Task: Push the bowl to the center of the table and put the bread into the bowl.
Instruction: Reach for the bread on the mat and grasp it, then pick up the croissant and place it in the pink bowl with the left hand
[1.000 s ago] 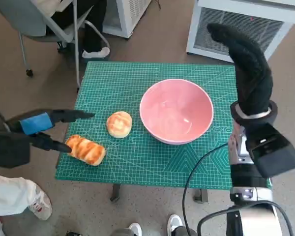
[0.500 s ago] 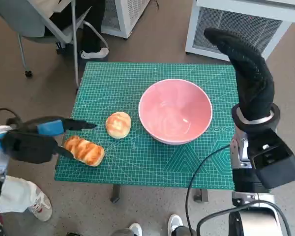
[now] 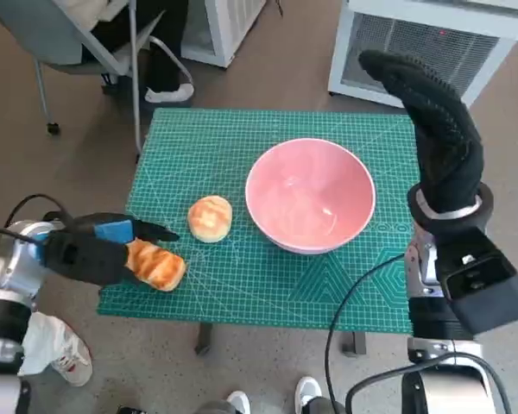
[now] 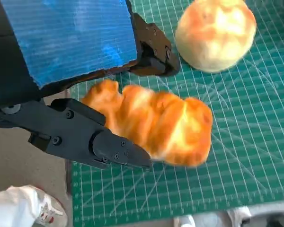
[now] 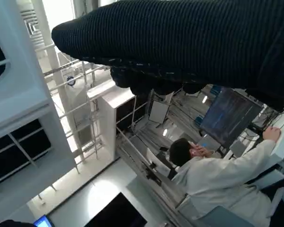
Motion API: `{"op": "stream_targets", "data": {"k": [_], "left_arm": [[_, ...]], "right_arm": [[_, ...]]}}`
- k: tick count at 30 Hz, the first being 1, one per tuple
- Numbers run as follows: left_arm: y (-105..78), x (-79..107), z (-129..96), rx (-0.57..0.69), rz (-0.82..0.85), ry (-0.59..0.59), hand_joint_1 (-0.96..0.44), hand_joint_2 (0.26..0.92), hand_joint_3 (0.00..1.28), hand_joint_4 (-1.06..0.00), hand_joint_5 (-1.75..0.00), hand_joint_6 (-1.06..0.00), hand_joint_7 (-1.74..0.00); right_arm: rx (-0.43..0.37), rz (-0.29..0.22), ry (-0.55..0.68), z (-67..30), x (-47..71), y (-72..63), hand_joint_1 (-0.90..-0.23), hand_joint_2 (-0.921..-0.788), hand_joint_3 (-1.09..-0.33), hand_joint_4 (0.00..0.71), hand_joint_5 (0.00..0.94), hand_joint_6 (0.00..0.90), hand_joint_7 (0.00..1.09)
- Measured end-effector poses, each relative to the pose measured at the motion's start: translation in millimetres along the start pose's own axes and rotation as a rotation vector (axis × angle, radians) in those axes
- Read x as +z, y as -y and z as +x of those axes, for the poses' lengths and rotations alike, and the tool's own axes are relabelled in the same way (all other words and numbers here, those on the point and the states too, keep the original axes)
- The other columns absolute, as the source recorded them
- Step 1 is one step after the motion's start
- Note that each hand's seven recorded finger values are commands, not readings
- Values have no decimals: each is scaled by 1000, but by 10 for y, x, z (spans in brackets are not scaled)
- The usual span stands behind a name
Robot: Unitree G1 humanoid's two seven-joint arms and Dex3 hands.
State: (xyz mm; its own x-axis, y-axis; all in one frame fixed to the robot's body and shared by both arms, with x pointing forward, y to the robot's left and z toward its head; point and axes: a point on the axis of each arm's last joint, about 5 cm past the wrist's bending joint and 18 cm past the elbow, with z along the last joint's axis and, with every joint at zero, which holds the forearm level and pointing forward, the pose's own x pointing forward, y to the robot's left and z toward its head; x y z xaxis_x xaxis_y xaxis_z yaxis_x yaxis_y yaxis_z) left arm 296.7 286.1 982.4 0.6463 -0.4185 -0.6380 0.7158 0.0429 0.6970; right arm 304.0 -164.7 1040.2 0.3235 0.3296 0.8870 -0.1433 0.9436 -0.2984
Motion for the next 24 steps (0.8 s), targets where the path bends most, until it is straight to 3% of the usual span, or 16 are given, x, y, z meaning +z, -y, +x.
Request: {"op": "stream_targets", "data": {"k": [1,3,5,7,10,17,20,24], "left_arm": [[-1,1,4,7,1,-2,-135,839,17,-721,-163,-683,-196],[3,-4,10,21,2,-4,-118,870,14,-749,-344,-682,-393],[13,-10,11,35,7,-1,-61,895,67,-708,-753,-605,-821],[24,-15,12,48,14,8,-26,910,90,-691,-997,-570,-1076],[24,-5,8,60,32,33,-10,917,82,-690,-1084,-590,-1182],[-34,35,-34,54,27,108,-1,920,67,-680,-1120,-637,-1203],[-140,86,-99,95,7,168,0,920,79,-644,-1183,-645,-1177],[-395,225,-254,249,-3,281,1,920,88,-631,-1224,-639,-1160]], "right_arm": [[0,0,-1,-1,0,0,-566,-921,-748,258,1,47,513],[0,1,-3,-5,-1,0,-566,-921,-748,259,2,47,514],[-1,1,-6,-11,-3,0,-565,-921,-748,260,2,46,515],[-2,2,-9,-17,-4,1,-562,-921,-748,260,2,46,517],[-4,3,-13,-27,-3,3,-559,-921,-749,260,2,47,520],[-14,11,-16,-43,3,8,-560,-921,-750,260,2,45,524],[-19,14,-14,-45,5,11,-562,-921,-749,260,2,45,525],[-23,18,-13,-45,5,14,-565,-921,-748,260,2,44,527]]}}
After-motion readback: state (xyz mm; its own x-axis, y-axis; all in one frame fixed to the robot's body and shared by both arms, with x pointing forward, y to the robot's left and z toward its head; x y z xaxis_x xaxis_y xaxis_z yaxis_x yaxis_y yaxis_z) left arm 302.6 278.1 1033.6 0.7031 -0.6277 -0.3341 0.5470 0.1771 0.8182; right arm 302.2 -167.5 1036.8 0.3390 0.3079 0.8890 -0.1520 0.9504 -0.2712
